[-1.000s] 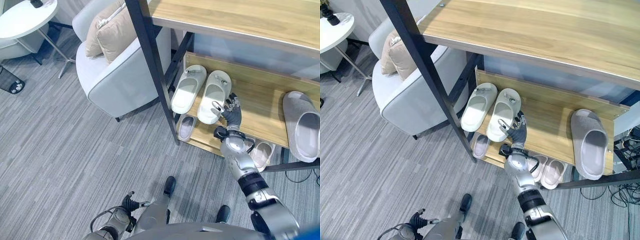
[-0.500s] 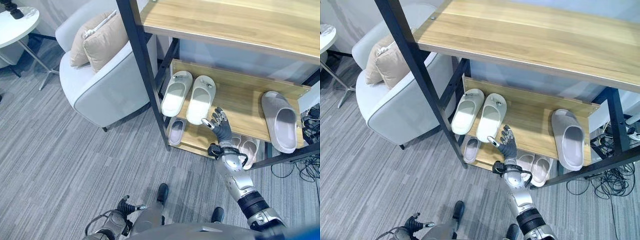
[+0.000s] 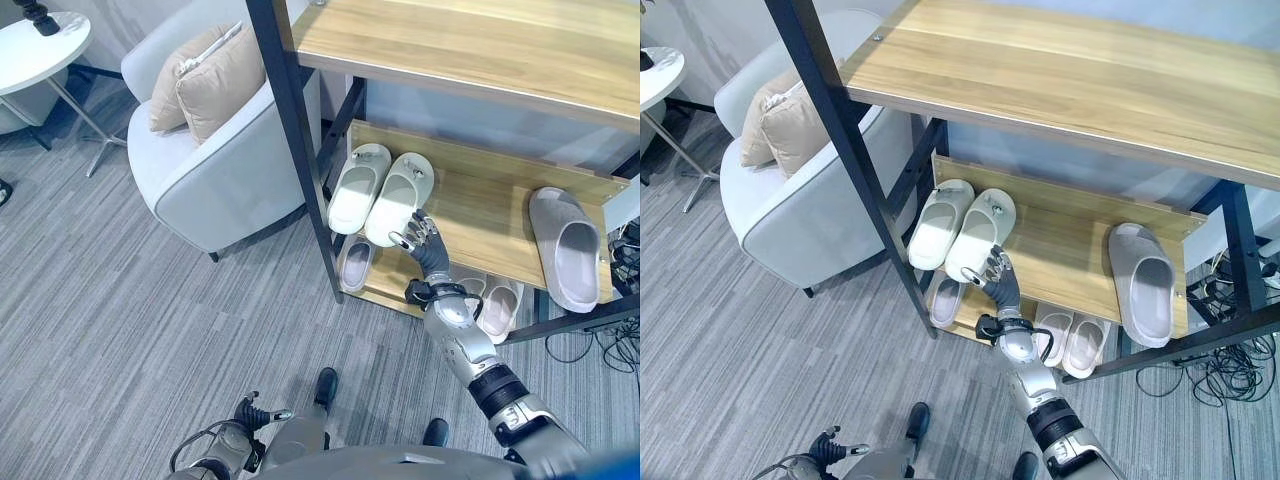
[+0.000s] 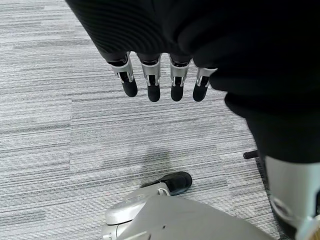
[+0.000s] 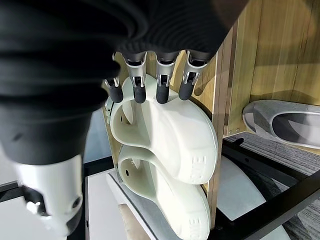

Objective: Arrange the slippers neatly on the shoe rack.

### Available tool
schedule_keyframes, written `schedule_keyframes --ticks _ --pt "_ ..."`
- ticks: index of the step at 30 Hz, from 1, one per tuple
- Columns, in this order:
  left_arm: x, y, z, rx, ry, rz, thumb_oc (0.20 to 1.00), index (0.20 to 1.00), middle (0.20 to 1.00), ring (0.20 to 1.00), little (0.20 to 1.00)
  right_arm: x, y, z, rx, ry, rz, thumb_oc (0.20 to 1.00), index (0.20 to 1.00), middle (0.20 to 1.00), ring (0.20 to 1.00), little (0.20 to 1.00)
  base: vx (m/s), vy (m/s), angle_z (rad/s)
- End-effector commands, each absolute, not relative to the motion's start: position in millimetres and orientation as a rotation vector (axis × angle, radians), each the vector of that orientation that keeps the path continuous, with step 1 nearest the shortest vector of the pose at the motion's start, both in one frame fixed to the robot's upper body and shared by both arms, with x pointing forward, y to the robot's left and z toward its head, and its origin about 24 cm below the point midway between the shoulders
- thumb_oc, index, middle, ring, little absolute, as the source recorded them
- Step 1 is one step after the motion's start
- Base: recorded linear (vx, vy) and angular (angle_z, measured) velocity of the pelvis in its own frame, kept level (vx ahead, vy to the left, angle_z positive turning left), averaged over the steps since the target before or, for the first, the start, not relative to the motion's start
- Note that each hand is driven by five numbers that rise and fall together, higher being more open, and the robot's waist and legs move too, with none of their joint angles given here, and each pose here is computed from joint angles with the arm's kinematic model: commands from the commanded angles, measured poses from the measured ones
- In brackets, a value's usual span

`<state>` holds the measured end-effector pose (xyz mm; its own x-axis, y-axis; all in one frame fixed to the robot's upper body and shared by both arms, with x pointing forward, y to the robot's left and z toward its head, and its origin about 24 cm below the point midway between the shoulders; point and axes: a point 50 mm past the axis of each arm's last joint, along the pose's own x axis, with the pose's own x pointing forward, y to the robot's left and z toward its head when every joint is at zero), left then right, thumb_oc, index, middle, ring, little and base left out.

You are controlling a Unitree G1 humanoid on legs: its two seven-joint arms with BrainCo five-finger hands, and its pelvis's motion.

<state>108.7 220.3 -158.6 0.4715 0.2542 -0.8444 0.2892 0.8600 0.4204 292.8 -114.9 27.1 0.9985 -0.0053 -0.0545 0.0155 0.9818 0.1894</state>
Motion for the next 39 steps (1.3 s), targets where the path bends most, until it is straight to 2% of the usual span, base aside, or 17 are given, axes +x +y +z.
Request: schedule_keyframes --ticks 1,6,8,9,11,14,16,22,32,33,34,39 --pt "86.4 200.3 -168.8 0.518 1.185 -0.052 1.000 1.000 1.000 1.000 1.000 299.4 -113.5 55.7 0.148 -0.098 -0.007 1.000 1.000 1.000 1.000 1.000 0.01 -0.028 -0.08" --pt "79.2 198.4 -170.3 0.510 1.190 -0.073 1.000 1.000 1.000 1.000 1.000 291.0 -142.1 78.7 -0.068 -0.259 -0.051 1.000 1.000 1.000 1.000 1.000 0.01 -0.050 -0.17" --pt "78.0 197.5 -170.3 0.496 1.180 -0.103 1.000 1.000 1.000 1.000 1.000 292.7 -178.2 101.6 -0.362 -0.381 -0.132 1.000 1.000 1.000 1.000 1.000 0.02 -0.083 -0.31" --pt "77.2 194.2 -170.8 0.491 1.175 -0.142 1.000 1.000 1.000 1.000 1.000 295.9 -212.7 106.5 -0.510 -0.377 -0.283 1.000 1.000 1.000 1.000 1.000 0.02 -0.080 -0.11" --pt "73.7 194.2 -171.3 0.489 1.181 -0.171 1.000 1.000 1.000 1.000 1.000 297.2 -251.6 97.5 -0.678 -0.282 -0.419 1.000 1.000 1.000 1.000 1.000 0.02 -0.066 -0.02" --pt "69.7 195.2 -171.7 0.491 1.187 -0.197 1.000 1.000 1.000 1.000 1.000 295.3 -290.2 93.5 -0.857 -0.187 -0.533 1.000 1.000 1.000 1.000 1.000 0.01 -0.030 -0.02" --pt "69.6 195.3 -171.6 0.492 1.184 -0.203 1.000 1.000 1.000 1.000 1.000 294.9 -305.1 89.0 -0.870 -0.118 -0.588 1.000 1.000 1.000 1.000 1.000 0.01 -0.030 0.03" --pt "73.7 194.1 -170.9 0.492 1.168 -0.211 1.000 1.000 1.000 1.000 1.000 297.4 -319.1 71.9 -0.871 0.013 -0.619 1.000 1.000 1.000 1.000 1.000 0.00 -0.008 0.01" --pt "69.8 197.4 -171.1 0.495 1.180 -0.175 1.000 1.000 1.000 1.000 1.000 317.1 -300.5 32.9 -0.746 0.260 -0.522 1.000 1.000 1.000 1.000 1.000 0.00 0.000 0.00" --pt "71.4 198.1 -170.8 0.497 1.177 -0.172 1.000 1.000 1.000 1.000 1.000 322.3 -294.9 30.8 -0.739 0.286 -0.490 0.523 0.523 0.523 0.523 0.523 0.00 0.000 0.00" --pt "71.6 198.5 -170.7 0.497 1.177 -0.170 1.000 1.000 1.000 1.000 1.000 324.2 -292.9 30.2 -0.744 0.295 -0.477 0.200 0.200 0.200 0.200 0.200 0.01 0.000 -0.04" --pt "72.7 199.6 -170.5 0.496 1.178 -0.155 1.000 1.000 1.000 1.000 1.000 337.3 -267.3 28.4 -0.739 0.297 -0.381 0.200 0.200 0.200 0.200 0.200 0.02 -0.001 -0.01"
